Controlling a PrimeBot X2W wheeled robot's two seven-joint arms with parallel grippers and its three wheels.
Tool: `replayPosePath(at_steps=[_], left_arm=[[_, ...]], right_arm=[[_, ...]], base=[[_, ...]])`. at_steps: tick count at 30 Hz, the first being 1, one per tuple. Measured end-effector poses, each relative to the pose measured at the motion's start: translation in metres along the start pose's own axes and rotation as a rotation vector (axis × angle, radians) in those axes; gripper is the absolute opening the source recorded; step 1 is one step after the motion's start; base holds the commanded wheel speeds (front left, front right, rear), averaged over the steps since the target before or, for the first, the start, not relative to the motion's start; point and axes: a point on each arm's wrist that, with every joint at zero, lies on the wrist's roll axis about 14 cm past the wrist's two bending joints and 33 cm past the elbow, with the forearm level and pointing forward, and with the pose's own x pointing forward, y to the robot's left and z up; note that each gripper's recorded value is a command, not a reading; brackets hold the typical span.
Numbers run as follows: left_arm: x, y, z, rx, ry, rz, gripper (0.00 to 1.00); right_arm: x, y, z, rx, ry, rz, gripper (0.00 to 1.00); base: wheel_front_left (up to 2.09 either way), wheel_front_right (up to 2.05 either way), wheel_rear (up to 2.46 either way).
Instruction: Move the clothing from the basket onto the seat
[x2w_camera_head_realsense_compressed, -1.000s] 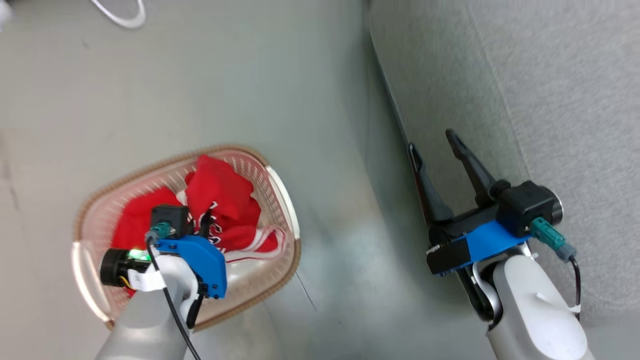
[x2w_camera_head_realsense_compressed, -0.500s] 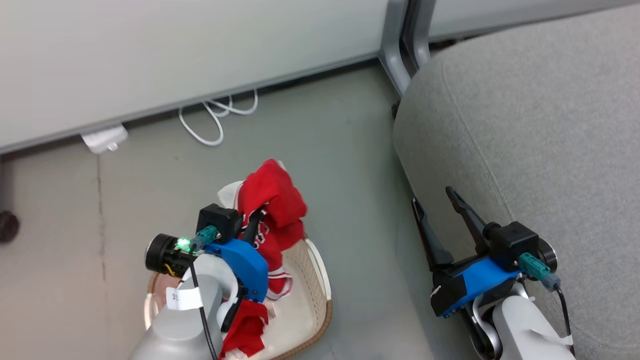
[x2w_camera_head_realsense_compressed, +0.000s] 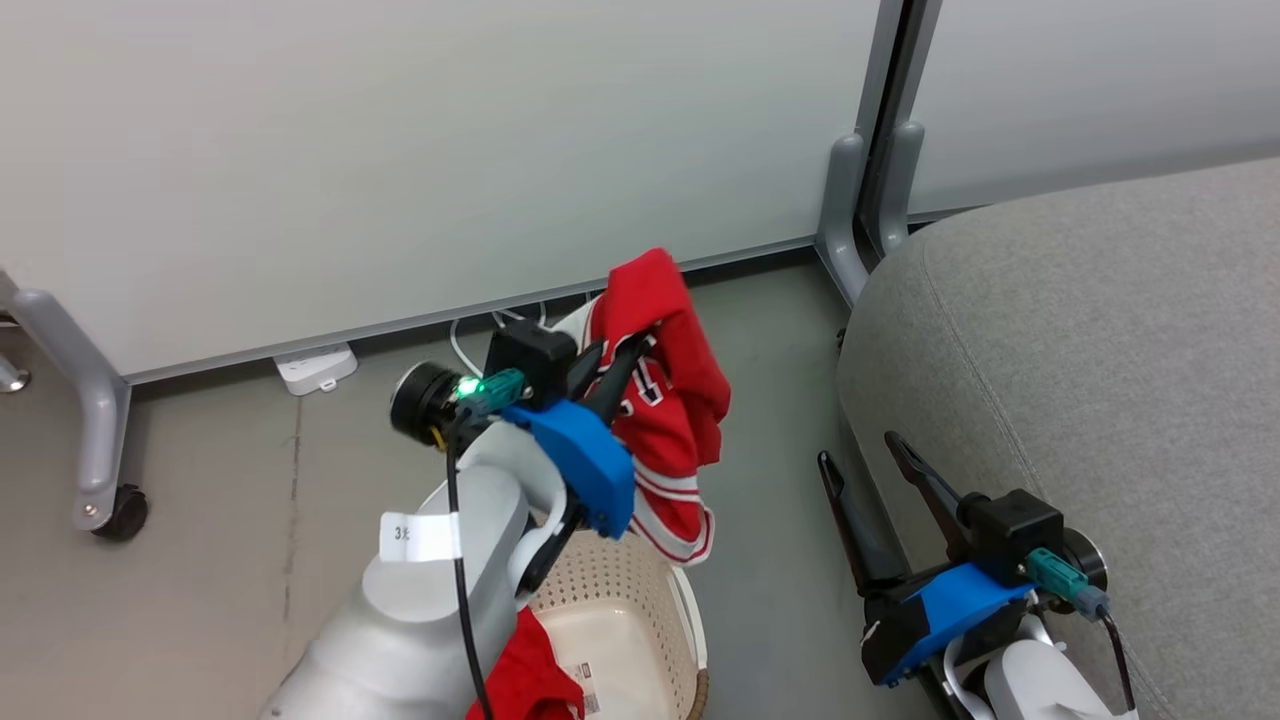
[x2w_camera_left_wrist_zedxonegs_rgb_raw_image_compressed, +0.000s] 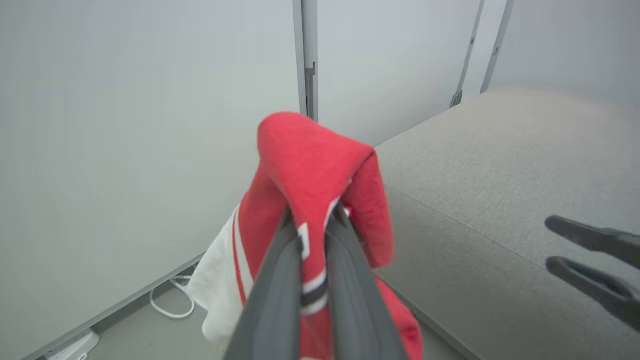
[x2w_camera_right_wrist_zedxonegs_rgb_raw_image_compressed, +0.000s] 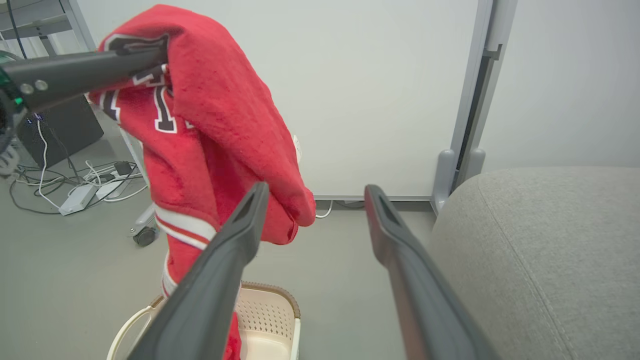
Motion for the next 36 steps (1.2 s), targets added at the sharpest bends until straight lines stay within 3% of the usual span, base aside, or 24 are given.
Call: replayPosePath(at_steps=[7, 17, 36], left_arm=[[0.003, -0.016, 0.036, 0.02, -0.05, -0.052, 0.0], [0.003, -0.025, 0.037, 0.013, -0.043, -0.067, 0.0], [-0.002, -0.035, 0.028, -0.003, -0.023, -0.087, 0.0]], right_arm=[[-0.003, 0.007, 0.004, 0.006, -0.008, 0.015, 1.0], [-0.006, 0.011, 0.005, 0.012, -0.009, 0.026, 1.0], [0.031, 0.077, 0.005, -0.01, 0.089, 0.25, 1.0]], base=[[0.0, 0.0, 0.0], [0.0, 0.0, 0.0], [0.0, 0.0, 0.0]])
